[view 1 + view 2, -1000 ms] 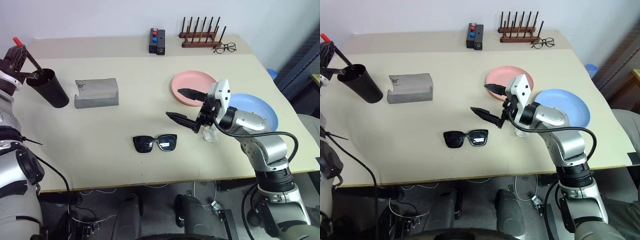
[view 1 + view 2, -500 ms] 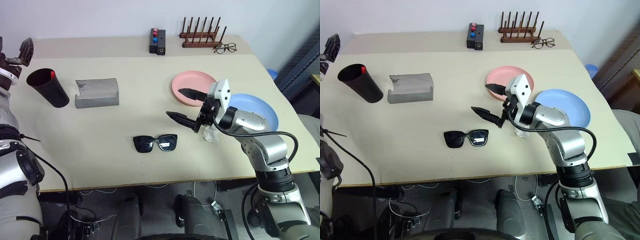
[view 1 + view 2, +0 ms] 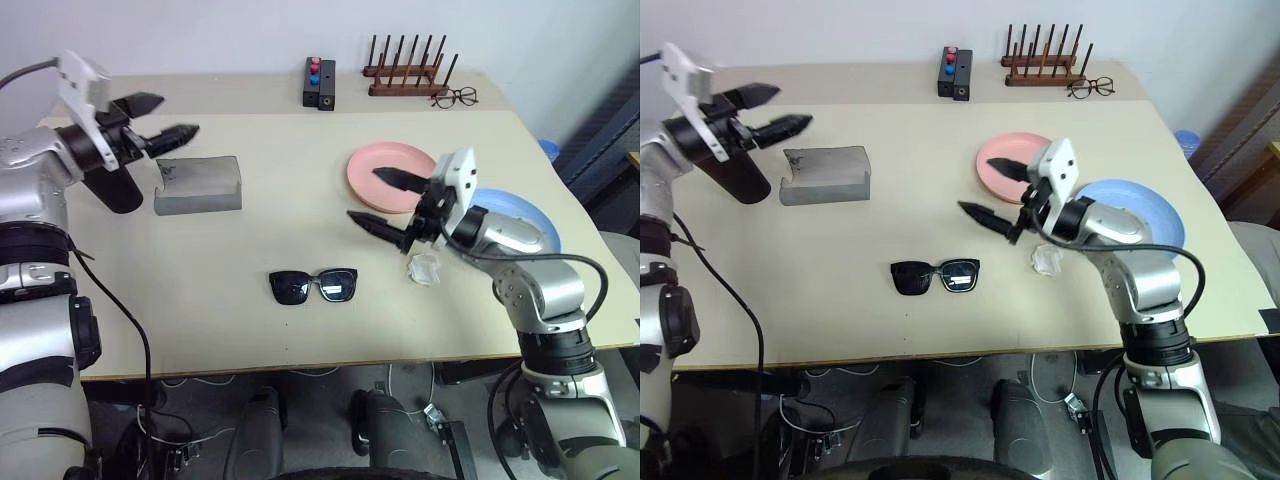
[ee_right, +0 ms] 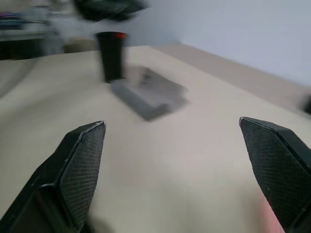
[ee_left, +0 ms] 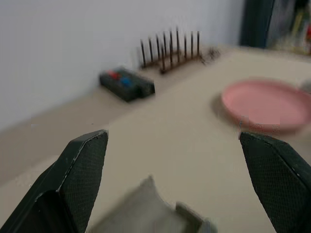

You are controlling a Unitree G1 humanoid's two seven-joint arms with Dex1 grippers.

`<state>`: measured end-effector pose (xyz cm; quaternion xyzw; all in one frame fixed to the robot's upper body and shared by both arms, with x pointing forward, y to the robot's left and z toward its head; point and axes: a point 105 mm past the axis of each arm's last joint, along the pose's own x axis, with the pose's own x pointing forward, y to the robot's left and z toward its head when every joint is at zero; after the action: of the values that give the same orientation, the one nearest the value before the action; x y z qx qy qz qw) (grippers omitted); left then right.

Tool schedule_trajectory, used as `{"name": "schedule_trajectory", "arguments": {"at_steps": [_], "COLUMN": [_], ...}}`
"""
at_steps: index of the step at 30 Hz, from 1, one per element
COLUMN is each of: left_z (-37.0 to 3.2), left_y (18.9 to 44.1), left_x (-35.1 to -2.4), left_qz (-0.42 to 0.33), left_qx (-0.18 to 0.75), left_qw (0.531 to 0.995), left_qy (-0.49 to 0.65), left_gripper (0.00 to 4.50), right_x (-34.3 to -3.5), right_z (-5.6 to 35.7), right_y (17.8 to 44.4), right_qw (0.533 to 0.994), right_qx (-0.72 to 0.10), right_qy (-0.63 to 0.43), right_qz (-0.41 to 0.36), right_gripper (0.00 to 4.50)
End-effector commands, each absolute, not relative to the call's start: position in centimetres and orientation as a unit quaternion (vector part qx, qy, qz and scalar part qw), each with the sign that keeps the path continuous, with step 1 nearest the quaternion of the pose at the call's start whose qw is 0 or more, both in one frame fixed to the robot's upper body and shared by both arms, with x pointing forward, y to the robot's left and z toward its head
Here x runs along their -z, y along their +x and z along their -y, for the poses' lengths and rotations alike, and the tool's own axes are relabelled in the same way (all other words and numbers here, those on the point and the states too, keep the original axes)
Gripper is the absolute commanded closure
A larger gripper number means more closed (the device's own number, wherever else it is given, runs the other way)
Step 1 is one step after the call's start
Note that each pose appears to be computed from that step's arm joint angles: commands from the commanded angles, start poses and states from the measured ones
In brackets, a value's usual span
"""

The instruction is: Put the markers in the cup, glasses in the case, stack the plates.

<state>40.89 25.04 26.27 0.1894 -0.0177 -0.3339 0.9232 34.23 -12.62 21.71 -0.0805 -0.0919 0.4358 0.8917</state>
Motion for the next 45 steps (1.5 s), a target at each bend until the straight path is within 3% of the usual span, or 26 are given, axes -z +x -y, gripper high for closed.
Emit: {"name": "schedule_trajectory", "arguments": {"at_steps": [1,9,21,28,36,39,45], "left_z": [-23.6,-22.4,-24.6,-24.3,-24.4,-24.3,-23.7], "left_y": [41.3,42.4,43.7,43.2,42.8,42.5,42.7], "left_x": [-25.9,-23.0,-19.4,-16.0,-14.2,-13.6,-13.9], "left_qz": [-0.006,-0.059,-0.118,-0.157,-0.19,-0.202,-0.195], "left_qx": [0.364,0.374,0.284,0.294,0.299,0.307,0.315], "left_qw": [0.909,0.897,0.921,0.921,0.913,0.907,0.908], "left_qy": [0.204,0.228,0.24,0.203,0.203,0.204,0.198], "left_gripper": [0.05,0.05,0.05,0.05,0.05,0.93,3.9], "right_x": [-24.0,-23.5,-23.1,-23.3,-23.3,-23.3,-23.3], "right_z": [14.4,14.7,14.2,13.9,13.9,13.9,13.8], "right_y": [34.1,32.9,32.6,32.7,32.6,32.5,32.5], "right_qw": [0.897,0.895,0.894,0.893,0.893,0.893,0.893], "right_qx": [-0.403,-0.398,-0.398,-0.4,-0.4,-0.4,-0.401], "right_qy": [-0.104,-0.129,-0.124,-0.126,-0.126,-0.126,-0.127], "right_qz": [0.147,0.158,0.162,0.164,0.163,0.162,0.161], "right_gripper": [0.0,0.0,0.0,0.0,0.0,0.0,0.0]}}
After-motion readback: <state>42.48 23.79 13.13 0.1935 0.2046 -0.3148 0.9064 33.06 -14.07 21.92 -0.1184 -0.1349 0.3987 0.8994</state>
